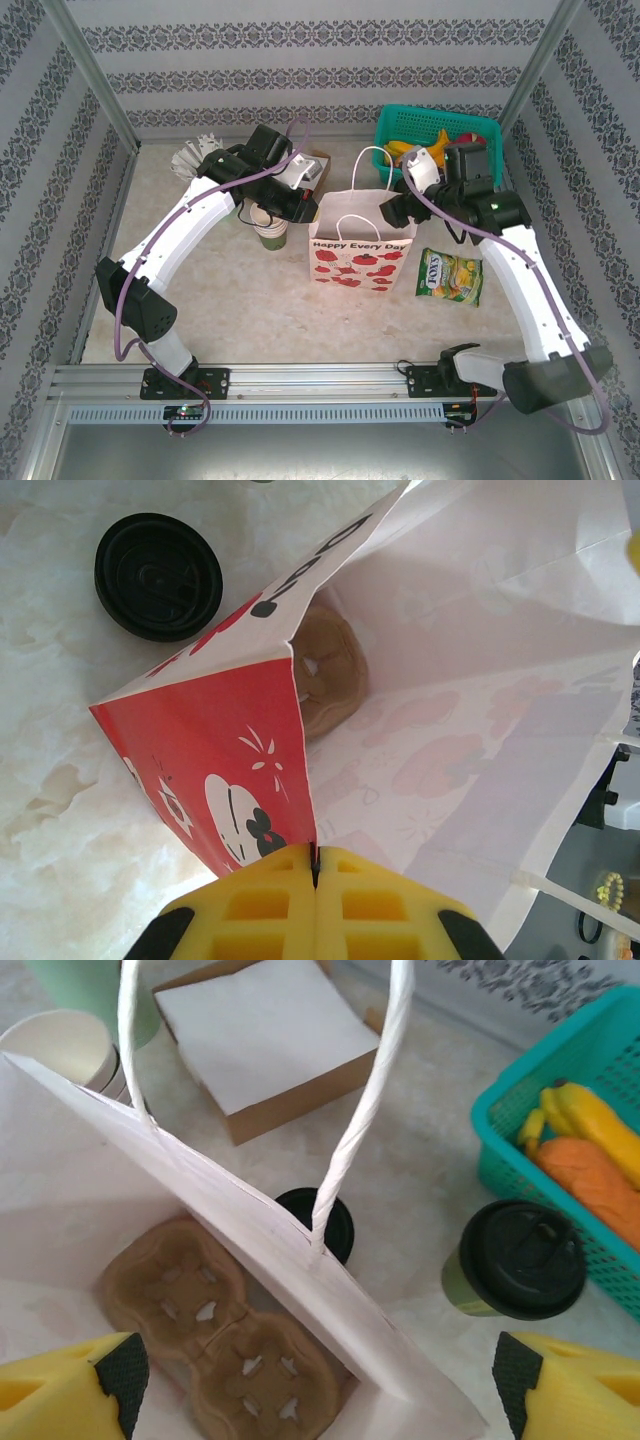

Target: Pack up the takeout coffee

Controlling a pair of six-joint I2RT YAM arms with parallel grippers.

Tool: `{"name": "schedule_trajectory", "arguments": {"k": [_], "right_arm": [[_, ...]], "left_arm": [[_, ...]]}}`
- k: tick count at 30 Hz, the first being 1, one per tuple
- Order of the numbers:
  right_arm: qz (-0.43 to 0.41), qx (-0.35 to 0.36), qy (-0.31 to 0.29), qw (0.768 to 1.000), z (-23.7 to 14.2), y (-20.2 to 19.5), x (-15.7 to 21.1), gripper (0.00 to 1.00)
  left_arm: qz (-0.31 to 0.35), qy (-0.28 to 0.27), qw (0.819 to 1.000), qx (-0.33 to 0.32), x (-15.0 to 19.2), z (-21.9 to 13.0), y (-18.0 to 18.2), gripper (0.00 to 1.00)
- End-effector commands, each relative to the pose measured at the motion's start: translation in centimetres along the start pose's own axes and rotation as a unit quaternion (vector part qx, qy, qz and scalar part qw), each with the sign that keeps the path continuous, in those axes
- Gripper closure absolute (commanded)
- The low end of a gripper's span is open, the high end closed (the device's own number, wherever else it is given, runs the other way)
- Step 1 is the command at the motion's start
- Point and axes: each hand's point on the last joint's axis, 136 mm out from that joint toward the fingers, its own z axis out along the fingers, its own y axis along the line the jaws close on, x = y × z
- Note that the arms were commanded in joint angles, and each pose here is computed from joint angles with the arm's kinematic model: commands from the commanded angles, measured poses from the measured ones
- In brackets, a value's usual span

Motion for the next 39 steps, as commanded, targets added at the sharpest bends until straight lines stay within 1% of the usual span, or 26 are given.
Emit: {"name": "schedule_trajectory", "arguments": {"k": [1, 4, 9, 13, 16, 18, 19, 24, 26, 28, 31, 35, 37, 39], "right_arm": [[-0.06, -0.089, -0.015, 0.994, 0.1, 1.8, -0.9, 0.12], [-0.088, -0.114, -0.009, 0.99, 1.6, 1.8, -0.7, 0.13], [-0.118, -0.124, 0.013, 0.985, 3.6, 0.9, -0.7, 0.13], [-0.159, -0.143, 0.023, 0.977, 4.5, 1.0, -0.2, 0.13], [-0.168, -0.163, 0.023, 0.972, 4.7, 1.5, 0.0, 0.14], [-0.172, -0.172, 0.025, 0.97, 4.8, 1.8, 0.2, 0.23], [-0.173, -0.171, 0.026, 0.97, 4.9, 1.8, 0.3, 0.3], [-0.18, -0.168, 0.032, 0.969, 4.8, 2.1, 0.7, 0.57], [-0.168, -0.172, 0.028, 0.97, 4.0, 2.5, 0.4, 0.68], [-0.138, -0.179, 0.021, 0.974, 3.3, 3.1, 0.0, 0.8], [-0.076, -0.176, 0.011, 0.981, 2.5, 4.2, -0.1, 0.88], [-0.021, -0.12, -0.003, 0.993, 1.7, 4.6, 0.2, 0.99], [0.017, -0.102, -0.002, 0.995, 0.7, 4.7, 0.1, 1.0], [0.048, -0.082, -0.003, 0.995, -0.5, 5.0, 0.2, 1.0]], "left_arm": [[-0.001, 0.005, 1.0, 0.01, 0.2, -0.1, 0.2, 1.0], [-0.003, 0.005, 1.0, 0.011, 0.2, 0.0, 0.1, 1.0], [-0.005, 0.007, 1.0, 0.009, 0.2, 0.0, 0.2, 1.0], [-0.005, 0.006, 1.0, 0.006, 0.2, -0.2, 0.2, 1.0], [-0.007, 0.006, 1.0, 0.005, 0.2, -0.2, 0.3, 1.0], [-0.006, 0.004, 1.0, 0.006, 0.1, -0.2, 0.2, 1.0], [-0.005, 0.004, 1.0, 0.008, 0.1, -0.2, 0.1, 1.0], [0.006, -0.002, 1.0, 0.012, 0.0, -0.9, -0.4, 1.0], [0.012, -0.006, 1.0, 0.02, -0.1, -1.3, -0.8, 1.0], [0.017, -0.013, 0.999, 0.031, -0.2, -1.9, -1.3, 1.0], [0.03, -0.021, 0.998, 0.053, -0.1, -2.6, -2.4, 1.0], [0.037, -0.039, 0.997, 0.055, -0.2, -3.7, -2.6, 0.95], [0.036, -0.05, 0.997, 0.054, -0.4, -4.4, -2.4, 0.94], [0.032, -0.073, 0.995, 0.055, -0.8, -5.4, -2.2, 0.86]]}}
